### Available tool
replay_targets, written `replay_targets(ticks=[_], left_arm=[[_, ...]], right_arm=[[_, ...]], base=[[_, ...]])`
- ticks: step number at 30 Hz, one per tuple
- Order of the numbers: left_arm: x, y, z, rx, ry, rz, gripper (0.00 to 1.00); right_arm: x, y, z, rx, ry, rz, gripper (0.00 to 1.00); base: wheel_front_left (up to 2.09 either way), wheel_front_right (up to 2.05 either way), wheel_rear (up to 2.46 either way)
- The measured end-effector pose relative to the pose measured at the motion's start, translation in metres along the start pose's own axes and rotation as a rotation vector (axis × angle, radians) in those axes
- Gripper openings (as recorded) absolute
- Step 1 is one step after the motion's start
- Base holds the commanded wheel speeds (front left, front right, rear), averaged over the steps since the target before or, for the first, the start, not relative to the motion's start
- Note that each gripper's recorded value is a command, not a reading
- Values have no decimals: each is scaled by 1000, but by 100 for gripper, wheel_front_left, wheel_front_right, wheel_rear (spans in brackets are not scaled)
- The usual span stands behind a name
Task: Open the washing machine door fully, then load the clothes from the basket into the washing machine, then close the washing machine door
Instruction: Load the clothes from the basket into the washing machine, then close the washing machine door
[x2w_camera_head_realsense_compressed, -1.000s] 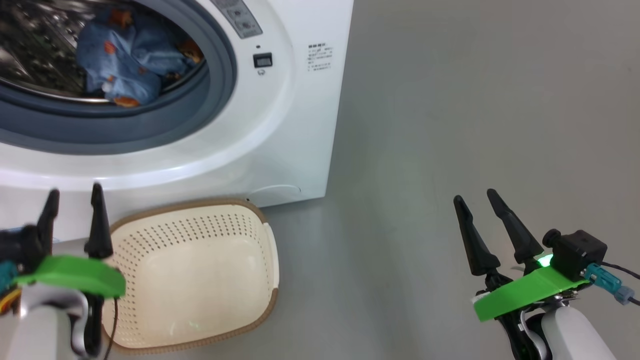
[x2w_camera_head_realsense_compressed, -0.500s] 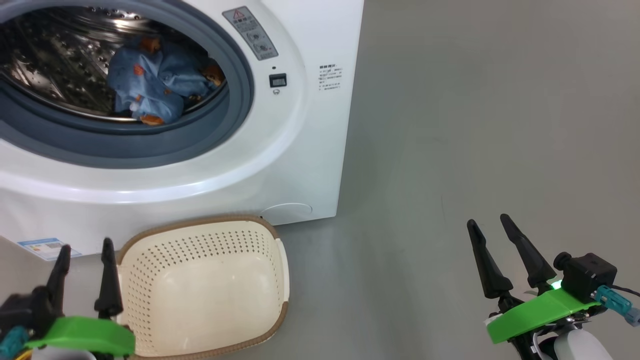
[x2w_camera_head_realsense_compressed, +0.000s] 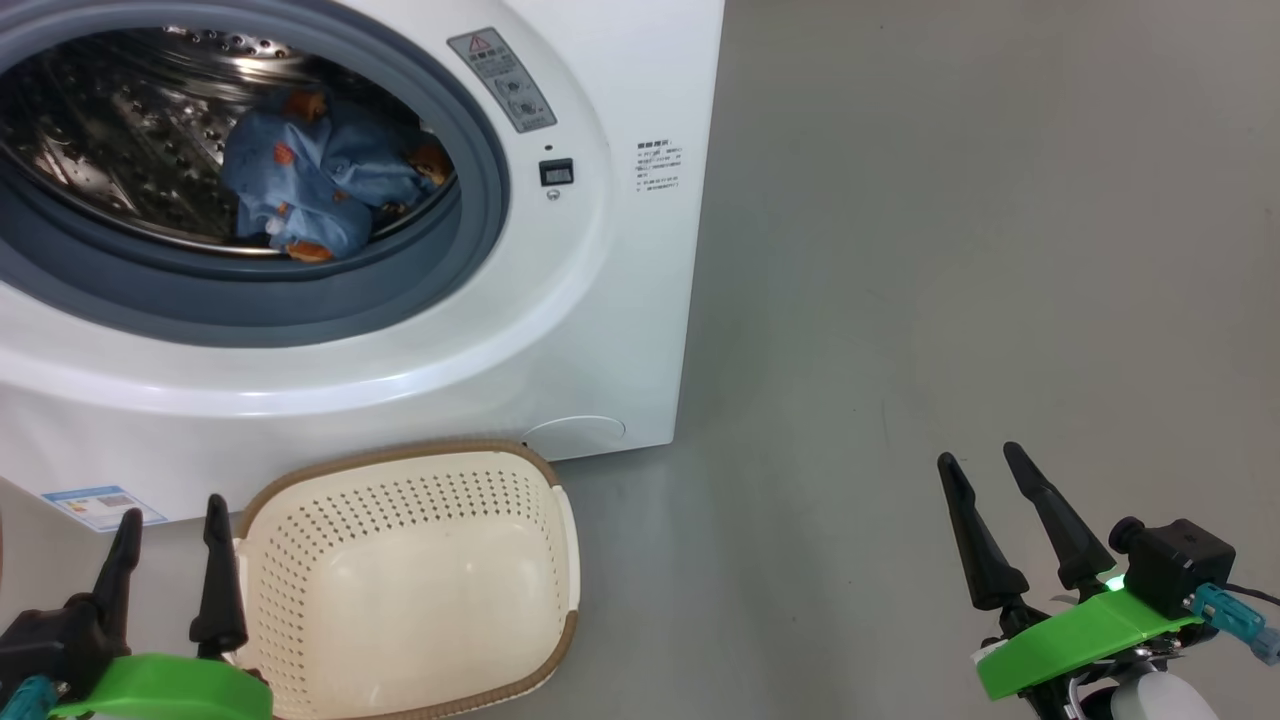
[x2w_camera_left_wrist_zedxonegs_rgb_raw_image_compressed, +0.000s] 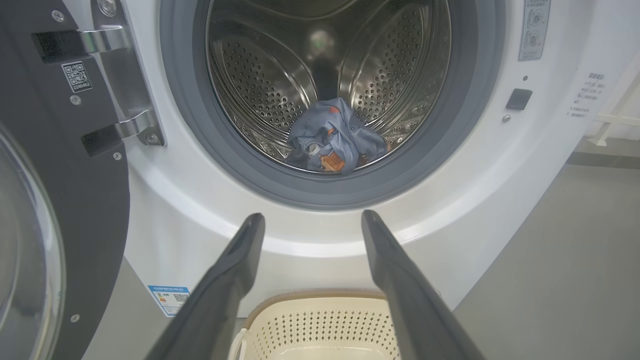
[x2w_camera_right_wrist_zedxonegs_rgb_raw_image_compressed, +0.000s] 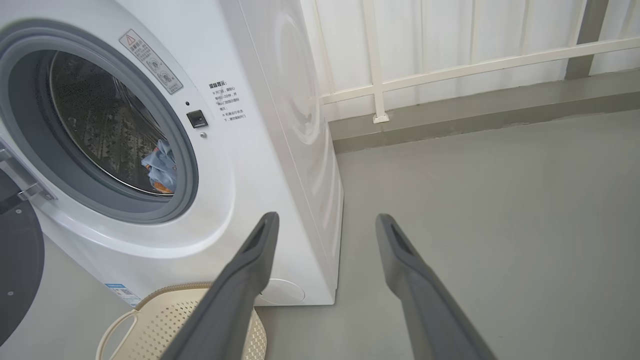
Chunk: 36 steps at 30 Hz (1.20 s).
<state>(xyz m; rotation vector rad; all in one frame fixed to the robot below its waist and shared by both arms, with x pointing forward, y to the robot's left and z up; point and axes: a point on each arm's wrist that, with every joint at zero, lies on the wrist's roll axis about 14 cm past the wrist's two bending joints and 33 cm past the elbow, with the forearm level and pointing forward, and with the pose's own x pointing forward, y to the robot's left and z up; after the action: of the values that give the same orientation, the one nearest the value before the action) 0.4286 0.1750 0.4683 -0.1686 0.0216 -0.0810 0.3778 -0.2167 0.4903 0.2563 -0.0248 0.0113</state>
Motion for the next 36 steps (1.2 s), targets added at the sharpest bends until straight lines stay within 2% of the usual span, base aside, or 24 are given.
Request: replay_targets(ticks=[13, 27, 36], left_arm=[[1, 0, -1, -2, 2, 0, 100], [0, 2, -3, -14, 3, 9, 100], [-2, 2, 0, -14, -6, 8, 100]], right_arm=[[1, -1, -2, 0, 7, -2, 100], [6, 2, -8, 2, 20, 7, 100], [7, 5, -6, 3, 16, 17, 100]], base=[[-9, 9, 0], [-118, 118, 0], [-28, 28, 0]])
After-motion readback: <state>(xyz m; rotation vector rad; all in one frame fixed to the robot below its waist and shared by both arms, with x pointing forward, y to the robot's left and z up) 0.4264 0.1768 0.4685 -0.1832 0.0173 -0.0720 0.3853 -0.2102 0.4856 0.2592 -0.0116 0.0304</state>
